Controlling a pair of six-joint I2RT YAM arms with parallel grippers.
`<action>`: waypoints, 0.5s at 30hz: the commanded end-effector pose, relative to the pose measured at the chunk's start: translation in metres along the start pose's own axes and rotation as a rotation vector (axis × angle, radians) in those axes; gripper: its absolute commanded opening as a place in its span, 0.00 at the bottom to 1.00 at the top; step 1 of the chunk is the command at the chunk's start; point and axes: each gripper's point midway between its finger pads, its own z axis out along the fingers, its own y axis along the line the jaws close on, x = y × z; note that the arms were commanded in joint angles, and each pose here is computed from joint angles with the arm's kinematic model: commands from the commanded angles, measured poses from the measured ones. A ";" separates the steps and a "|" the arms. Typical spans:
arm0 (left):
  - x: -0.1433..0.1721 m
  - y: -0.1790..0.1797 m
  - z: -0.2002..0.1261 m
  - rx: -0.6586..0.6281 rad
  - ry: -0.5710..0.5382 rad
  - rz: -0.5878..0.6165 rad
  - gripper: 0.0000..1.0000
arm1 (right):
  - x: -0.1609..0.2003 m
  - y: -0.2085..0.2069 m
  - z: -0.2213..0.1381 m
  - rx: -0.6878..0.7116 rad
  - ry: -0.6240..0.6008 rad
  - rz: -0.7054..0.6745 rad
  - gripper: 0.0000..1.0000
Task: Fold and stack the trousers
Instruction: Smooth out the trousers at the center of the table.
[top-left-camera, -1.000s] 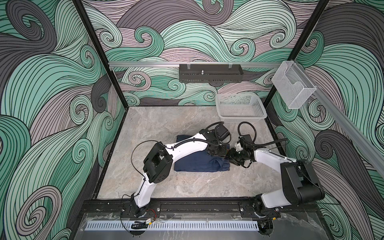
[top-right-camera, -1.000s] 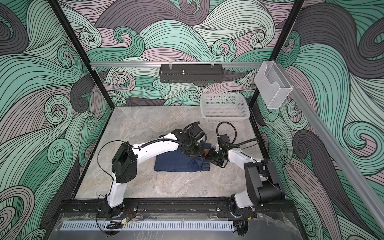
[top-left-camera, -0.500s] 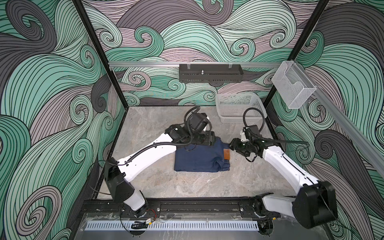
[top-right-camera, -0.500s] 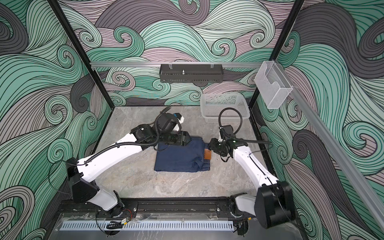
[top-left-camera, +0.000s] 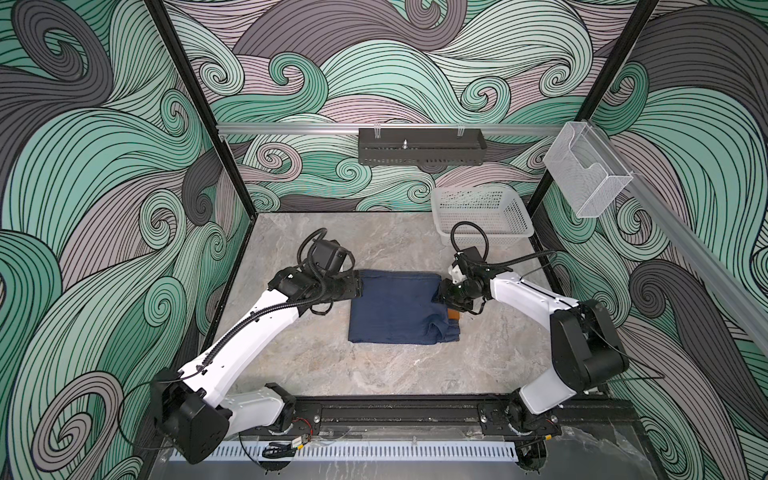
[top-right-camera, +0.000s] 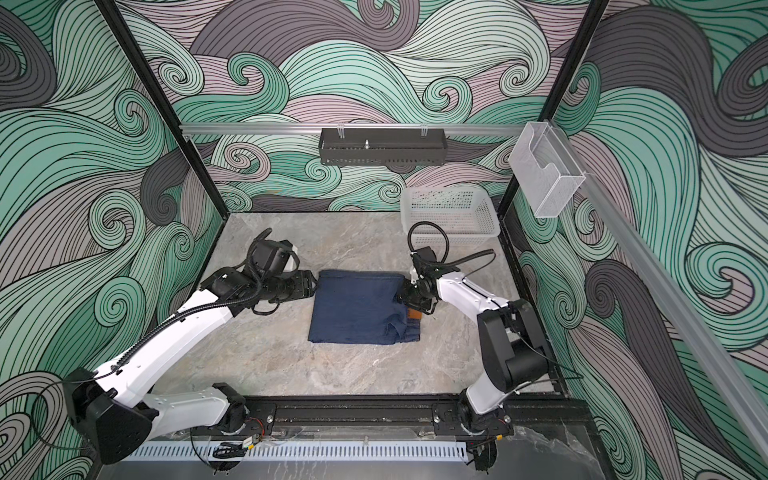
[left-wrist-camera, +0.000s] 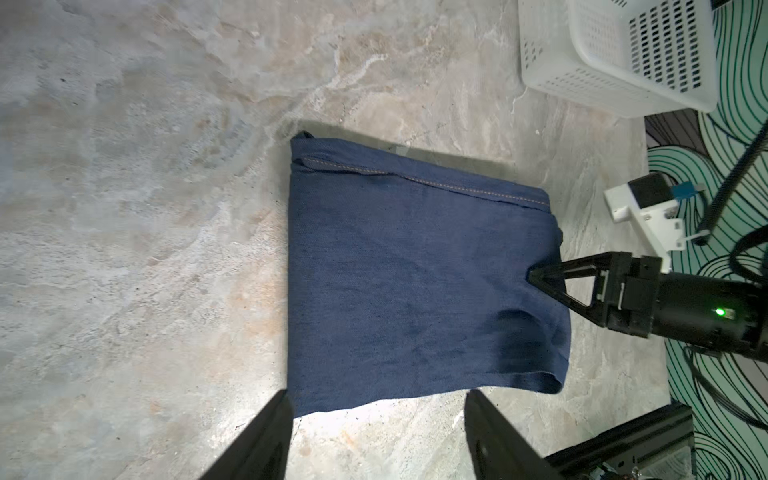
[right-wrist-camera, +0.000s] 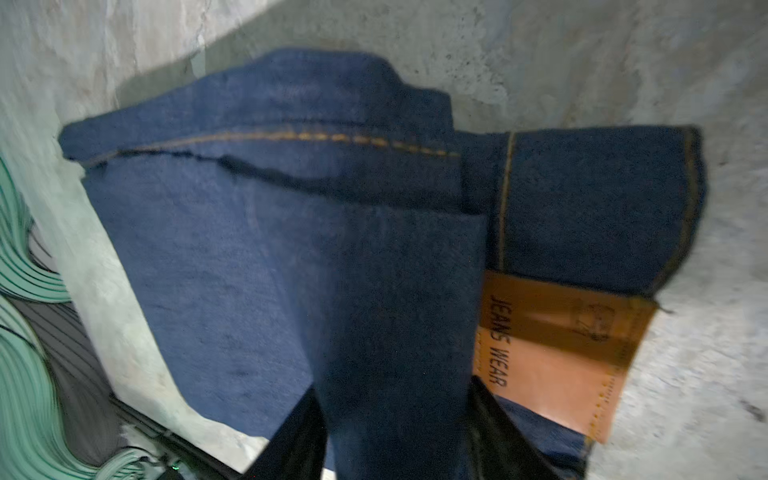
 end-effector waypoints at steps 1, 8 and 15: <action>0.005 0.017 -0.004 -0.048 0.015 0.006 0.68 | -0.010 0.024 -0.009 -0.057 -0.038 -0.041 0.19; 0.005 0.030 -0.006 -0.075 0.014 -0.007 0.68 | -0.008 0.058 -0.075 -0.069 -0.153 -0.145 0.00; 0.007 0.037 -0.001 -0.094 0.027 -0.009 0.68 | 0.000 0.037 -0.103 -0.046 -0.230 -0.124 0.00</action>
